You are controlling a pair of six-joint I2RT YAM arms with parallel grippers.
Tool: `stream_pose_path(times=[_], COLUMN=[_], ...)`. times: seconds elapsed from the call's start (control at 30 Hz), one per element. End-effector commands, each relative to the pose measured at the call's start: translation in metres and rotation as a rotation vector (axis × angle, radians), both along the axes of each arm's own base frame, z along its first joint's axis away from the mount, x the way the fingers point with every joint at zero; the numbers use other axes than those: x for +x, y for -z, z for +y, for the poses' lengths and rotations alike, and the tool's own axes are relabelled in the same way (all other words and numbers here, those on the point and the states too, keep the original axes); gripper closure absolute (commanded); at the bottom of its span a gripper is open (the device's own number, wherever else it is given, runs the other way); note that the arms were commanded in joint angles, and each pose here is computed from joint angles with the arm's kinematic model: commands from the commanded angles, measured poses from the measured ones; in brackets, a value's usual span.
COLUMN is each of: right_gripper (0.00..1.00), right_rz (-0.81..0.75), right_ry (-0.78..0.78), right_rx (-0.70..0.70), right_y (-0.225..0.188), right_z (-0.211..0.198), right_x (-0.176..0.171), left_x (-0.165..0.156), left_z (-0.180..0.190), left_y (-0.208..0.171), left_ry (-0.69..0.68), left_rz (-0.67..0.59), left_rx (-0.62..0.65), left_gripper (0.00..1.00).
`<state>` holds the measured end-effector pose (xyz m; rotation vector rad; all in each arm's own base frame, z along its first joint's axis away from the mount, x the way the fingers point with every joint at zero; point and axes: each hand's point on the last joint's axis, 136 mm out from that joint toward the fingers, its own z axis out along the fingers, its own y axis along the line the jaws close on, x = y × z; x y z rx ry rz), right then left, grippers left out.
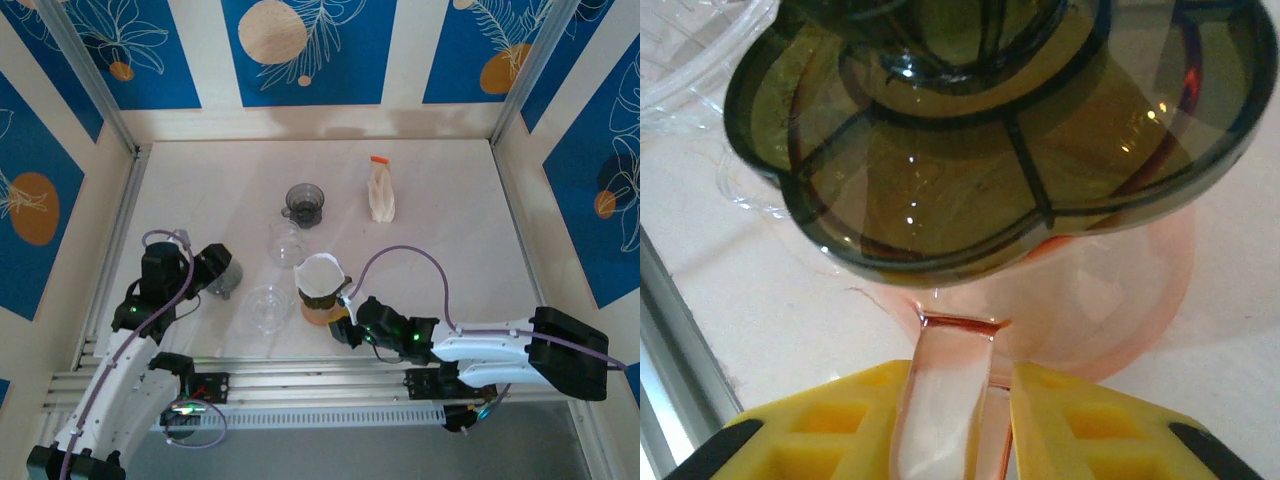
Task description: Place the coffee filter in the dripper
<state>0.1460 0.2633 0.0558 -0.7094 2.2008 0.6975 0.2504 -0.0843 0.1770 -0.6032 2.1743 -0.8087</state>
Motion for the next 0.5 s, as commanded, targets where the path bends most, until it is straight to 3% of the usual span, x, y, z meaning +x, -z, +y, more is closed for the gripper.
stream_pose_path(times=[0.0, 0.47], right_gripper=[0.71, 0.77], right_rz=[-0.024, -0.038], right_ry=[-0.017, -0.055], right_rx=[0.019, 0.02], right_y=[-0.002, -0.003], right_z=[0.004, 0.025], right_x=[0.004, 0.026], left_x=[0.003, 0.002], left_z=[0.001, 0.002], left_y=[-0.005, -0.009], left_ry=[-0.01, -0.007], left_rz=[-0.008, -0.013], left_rx=[-0.015, -0.009], left_gripper=[0.33, 0.34])
